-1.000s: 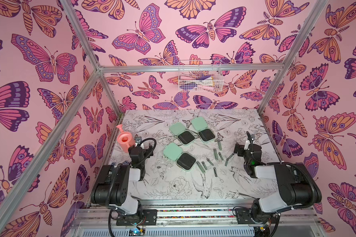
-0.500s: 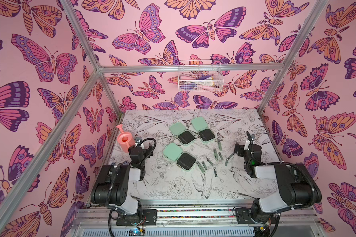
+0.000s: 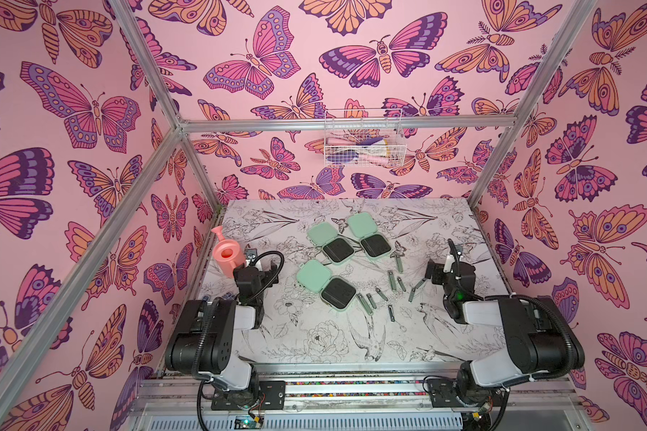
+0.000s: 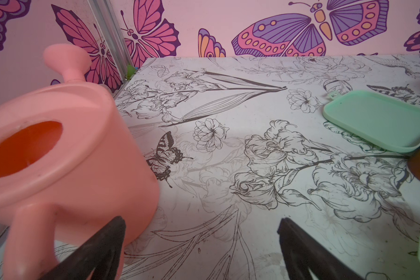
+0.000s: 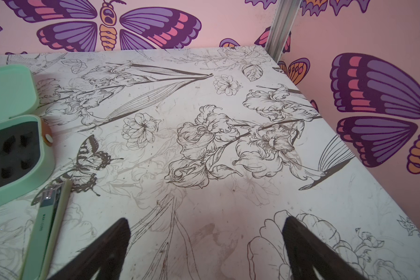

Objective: Organize nail clipper sets
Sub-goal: Adjust the storage box at the center of the board.

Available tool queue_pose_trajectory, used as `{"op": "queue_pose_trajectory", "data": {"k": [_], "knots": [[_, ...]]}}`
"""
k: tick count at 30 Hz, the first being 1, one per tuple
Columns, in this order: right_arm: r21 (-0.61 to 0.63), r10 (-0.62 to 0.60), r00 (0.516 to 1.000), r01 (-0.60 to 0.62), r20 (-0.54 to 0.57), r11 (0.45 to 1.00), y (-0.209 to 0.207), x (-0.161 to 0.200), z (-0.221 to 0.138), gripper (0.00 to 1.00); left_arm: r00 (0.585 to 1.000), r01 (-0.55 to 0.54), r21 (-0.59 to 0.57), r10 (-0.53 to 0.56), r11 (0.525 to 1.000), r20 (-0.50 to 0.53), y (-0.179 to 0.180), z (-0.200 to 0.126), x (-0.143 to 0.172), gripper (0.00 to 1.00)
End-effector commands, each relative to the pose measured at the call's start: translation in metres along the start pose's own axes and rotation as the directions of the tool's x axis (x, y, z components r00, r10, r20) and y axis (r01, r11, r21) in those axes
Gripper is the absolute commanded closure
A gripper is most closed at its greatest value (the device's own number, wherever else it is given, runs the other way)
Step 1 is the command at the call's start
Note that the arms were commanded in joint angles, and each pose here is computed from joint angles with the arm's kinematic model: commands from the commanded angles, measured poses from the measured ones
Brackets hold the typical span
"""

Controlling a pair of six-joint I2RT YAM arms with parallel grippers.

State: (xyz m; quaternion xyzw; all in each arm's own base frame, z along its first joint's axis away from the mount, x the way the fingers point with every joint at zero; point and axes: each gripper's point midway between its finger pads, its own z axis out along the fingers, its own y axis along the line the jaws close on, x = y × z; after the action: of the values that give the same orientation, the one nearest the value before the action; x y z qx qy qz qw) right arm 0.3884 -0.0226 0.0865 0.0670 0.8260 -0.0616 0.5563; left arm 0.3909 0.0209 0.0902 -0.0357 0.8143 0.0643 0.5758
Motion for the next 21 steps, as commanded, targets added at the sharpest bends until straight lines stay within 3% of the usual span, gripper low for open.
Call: {"op": "queue_pose_trajectory", "data": {"k": [1,7,11,17,21], "knots": [[-0.006,0.024,1.000,-0.024,0.019,1.000,0.001,-0.010,0.000,0.01,1.000,0.010,0.009,-0.010,1.000,0.001,0.000,0.000,0.000,0.01],[0.067,0.060,0.994,-0.066,0.091,0.996,-0.015,-0.028,-0.017,0.07,0.998,0.020,-0.056,-0.017,0.998,0.054,0.010,-0.018,-0.015,0.00],[0.085,0.105,0.994,-0.102,-0.021,0.991,-0.019,-0.049,-0.037,0.08,0.988,0.065,-0.194,-0.036,0.979,0.152,0.029,-0.058,-0.058,0.00],[0.036,0.163,0.975,-0.159,-0.150,0.987,-0.005,-0.072,-0.064,0.08,0.978,0.146,-0.103,-0.127,0.984,0.166,0.003,-0.098,-0.138,0.00],[-0.011,0.159,0.946,-0.169,-0.283,0.986,0.008,-0.071,-0.085,0.09,0.991,0.122,-0.029,-0.120,0.992,0.066,-0.032,-0.118,-0.161,0.00]]}}
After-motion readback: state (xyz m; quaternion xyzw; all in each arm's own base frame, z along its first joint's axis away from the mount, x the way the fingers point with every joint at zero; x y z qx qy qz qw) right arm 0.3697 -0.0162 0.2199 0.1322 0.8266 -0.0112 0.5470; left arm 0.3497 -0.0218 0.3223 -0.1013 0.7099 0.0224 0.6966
